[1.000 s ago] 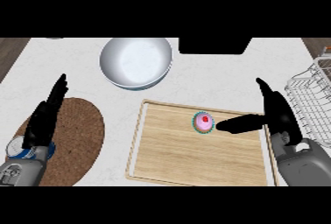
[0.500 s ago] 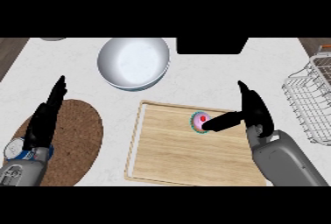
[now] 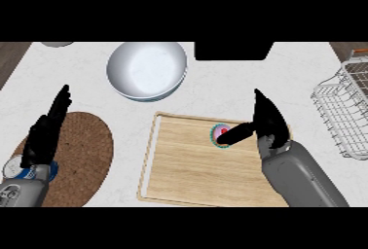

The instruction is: Pick the cupcake from the tray and place it in the tiered basket

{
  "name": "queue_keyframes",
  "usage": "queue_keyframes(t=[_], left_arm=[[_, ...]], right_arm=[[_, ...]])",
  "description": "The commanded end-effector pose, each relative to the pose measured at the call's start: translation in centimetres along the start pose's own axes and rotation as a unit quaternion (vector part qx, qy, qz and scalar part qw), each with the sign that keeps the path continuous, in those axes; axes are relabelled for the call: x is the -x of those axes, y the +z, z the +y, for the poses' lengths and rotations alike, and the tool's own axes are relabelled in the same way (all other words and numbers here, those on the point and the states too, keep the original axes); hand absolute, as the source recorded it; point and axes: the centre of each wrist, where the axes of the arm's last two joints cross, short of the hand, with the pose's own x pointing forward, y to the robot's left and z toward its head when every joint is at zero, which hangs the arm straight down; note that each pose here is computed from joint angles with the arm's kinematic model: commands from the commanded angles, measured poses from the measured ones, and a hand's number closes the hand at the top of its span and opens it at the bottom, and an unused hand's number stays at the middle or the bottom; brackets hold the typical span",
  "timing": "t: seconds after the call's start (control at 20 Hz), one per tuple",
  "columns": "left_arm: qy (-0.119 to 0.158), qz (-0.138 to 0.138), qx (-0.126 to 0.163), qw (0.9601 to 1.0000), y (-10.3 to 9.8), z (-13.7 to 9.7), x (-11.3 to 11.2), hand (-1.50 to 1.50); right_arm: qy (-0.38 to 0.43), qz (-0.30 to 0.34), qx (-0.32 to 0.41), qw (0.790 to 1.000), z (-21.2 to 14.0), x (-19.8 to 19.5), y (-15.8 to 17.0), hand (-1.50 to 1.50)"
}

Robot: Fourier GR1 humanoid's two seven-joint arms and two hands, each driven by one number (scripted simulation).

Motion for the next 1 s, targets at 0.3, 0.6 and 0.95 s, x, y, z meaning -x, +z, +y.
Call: queue_keyframes(t=[0.3, 0.6, 0.95], left_arm=[[-0.004, 0.006, -0.01, 0.9999, -0.9, -0.2, -1.0, 0.0], [-0.004, 0.003, -0.009, 0.9999, -0.2, -0.4, -1.4, 0.0], [0.001, 0.0, -0.002, 1.0, -0.4, -0.2, -1.2, 0.0]], right_arm=[[0.047, 0.109, -0.002, 0.993, 2.2, -2.1, 1.0, -1.5], [0.035, 0.126, -0.01, 0.991, 2.0, -2.4, 0.9, -1.5], [0.028, 0.14, -0.008, 0.99, 3.5, -1.4, 0.8, -1.5]])
